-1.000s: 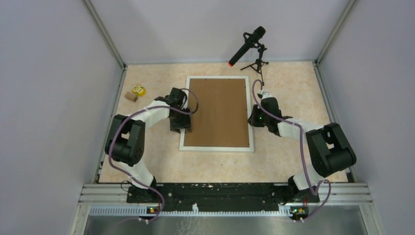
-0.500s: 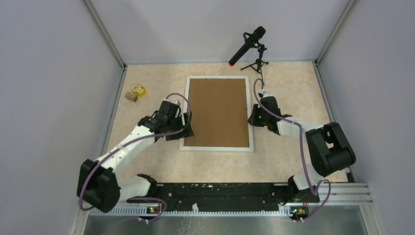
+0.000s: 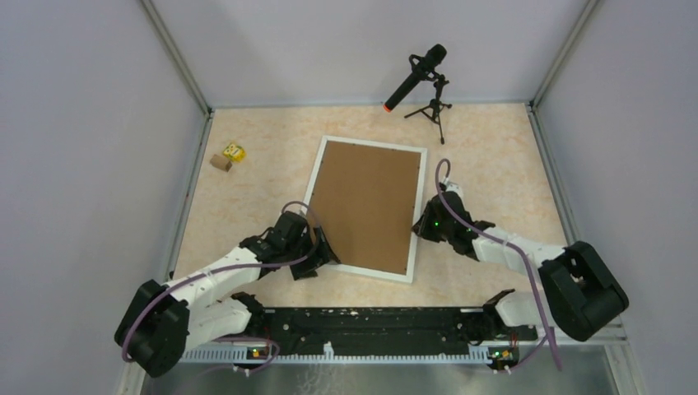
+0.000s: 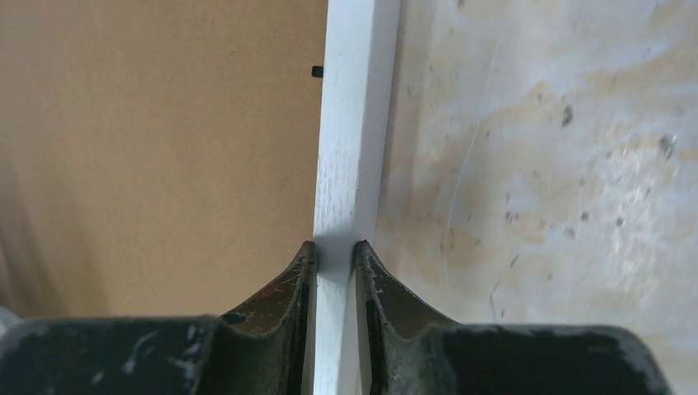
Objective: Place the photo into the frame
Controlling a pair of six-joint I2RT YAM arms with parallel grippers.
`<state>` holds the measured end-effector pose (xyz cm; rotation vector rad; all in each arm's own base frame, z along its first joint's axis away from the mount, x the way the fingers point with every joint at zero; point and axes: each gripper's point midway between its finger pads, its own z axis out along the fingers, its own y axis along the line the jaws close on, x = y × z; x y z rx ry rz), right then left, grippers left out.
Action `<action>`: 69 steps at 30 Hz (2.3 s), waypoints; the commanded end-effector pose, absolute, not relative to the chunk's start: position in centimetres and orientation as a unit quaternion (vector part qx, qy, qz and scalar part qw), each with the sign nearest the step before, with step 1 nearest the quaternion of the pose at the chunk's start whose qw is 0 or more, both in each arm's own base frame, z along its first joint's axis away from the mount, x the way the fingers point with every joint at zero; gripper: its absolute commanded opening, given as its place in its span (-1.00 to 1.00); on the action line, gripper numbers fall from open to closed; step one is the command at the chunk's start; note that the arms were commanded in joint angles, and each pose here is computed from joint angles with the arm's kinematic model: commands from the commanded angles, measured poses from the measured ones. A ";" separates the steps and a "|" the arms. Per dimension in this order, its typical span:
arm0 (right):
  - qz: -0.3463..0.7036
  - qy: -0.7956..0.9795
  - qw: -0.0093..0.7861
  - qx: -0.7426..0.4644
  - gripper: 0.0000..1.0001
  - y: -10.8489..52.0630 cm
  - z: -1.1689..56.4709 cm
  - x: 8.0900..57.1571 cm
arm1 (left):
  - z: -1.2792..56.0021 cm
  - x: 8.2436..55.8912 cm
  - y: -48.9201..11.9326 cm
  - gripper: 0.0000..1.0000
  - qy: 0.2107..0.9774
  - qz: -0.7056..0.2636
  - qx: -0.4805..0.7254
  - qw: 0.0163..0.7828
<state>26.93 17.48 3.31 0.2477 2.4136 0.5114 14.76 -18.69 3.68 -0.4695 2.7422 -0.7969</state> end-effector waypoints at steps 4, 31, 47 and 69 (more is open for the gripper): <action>0.187 0.952 0.227 0.090 -1.00 19.1 0.5 17.2 | 3.3 20.4 -18.2 0.91 0.937 -0.223 -0.167 0.213; 0.125 0.920 0.371 0.035 0.66 10.9 10.8 44.8 | 4.2 26.4 -12.5 0.97 0.930 -0.210 -0.192 0.233; 0.138 0.952 0.268 0.058 -0.10 9.9 2.5 38.8 | 3.8 30.6 -13.0 0.98 0.946 -0.195 -0.158 0.204; 0.121 0.927 0.344 0.090 0.01 8.0 4.7 30.5 | 8.6 34.3 -6.2 0.97 0.942 -0.064 -0.144 0.296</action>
